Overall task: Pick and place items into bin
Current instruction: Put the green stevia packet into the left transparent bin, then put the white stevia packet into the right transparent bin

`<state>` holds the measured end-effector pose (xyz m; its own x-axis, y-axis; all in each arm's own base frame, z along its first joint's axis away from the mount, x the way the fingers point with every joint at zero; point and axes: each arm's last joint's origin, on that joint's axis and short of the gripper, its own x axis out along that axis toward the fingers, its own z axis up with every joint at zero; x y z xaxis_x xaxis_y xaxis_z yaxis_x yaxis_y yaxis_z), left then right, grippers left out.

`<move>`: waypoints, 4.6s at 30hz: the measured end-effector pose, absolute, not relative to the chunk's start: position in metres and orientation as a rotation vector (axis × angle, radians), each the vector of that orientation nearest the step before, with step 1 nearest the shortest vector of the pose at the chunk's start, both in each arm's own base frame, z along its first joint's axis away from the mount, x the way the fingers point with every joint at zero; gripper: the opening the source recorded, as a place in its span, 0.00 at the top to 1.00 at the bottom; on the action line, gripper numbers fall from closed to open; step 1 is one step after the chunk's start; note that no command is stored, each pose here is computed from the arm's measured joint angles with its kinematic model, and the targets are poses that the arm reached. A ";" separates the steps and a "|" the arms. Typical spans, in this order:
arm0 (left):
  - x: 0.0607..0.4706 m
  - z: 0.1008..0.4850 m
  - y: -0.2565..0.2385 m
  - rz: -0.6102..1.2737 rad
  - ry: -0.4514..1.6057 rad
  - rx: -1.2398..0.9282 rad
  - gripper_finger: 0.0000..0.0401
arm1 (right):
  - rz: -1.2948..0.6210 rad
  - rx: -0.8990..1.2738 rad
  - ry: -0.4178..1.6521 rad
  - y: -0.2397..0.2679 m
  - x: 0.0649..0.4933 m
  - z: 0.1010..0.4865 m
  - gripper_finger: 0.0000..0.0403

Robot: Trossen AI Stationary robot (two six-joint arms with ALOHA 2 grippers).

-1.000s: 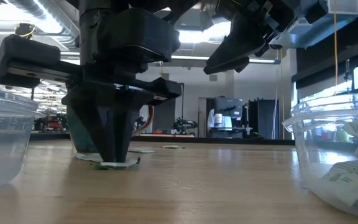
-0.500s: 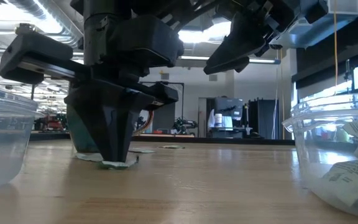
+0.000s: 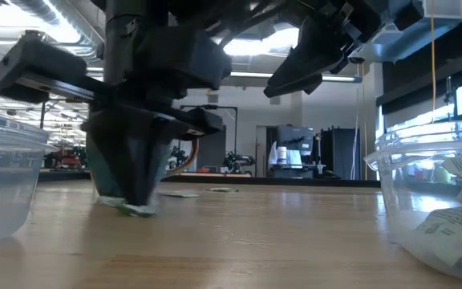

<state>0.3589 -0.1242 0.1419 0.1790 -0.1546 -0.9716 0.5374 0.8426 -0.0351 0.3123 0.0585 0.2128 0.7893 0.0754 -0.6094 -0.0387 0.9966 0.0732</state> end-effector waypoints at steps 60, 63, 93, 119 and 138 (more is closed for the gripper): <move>0.286 0.182 -0.226 -0.267 1.309 0.034 0.89 | 0.097 0.058 0.726 0.074 0.305 0.208 0.69; 0.288 0.182 -0.223 -0.283 1.345 -0.027 0.85 | 0.094 0.065 0.726 0.074 0.305 0.208 0.69; 0.180 0.263 -0.137 -0.291 0.416 0.027 0.85 | 0.176 -0.102 0.375 0.089 0.362 0.167 0.69; 0.168 0.248 -0.127 -0.309 0.258 0.055 0.85 | 0.142 -0.179 0.778 0.109 0.449 0.105 0.69; 0.168 0.248 -0.127 -0.310 0.259 0.056 0.85 | 0.118 -0.143 0.886 0.107 0.442 0.100 0.99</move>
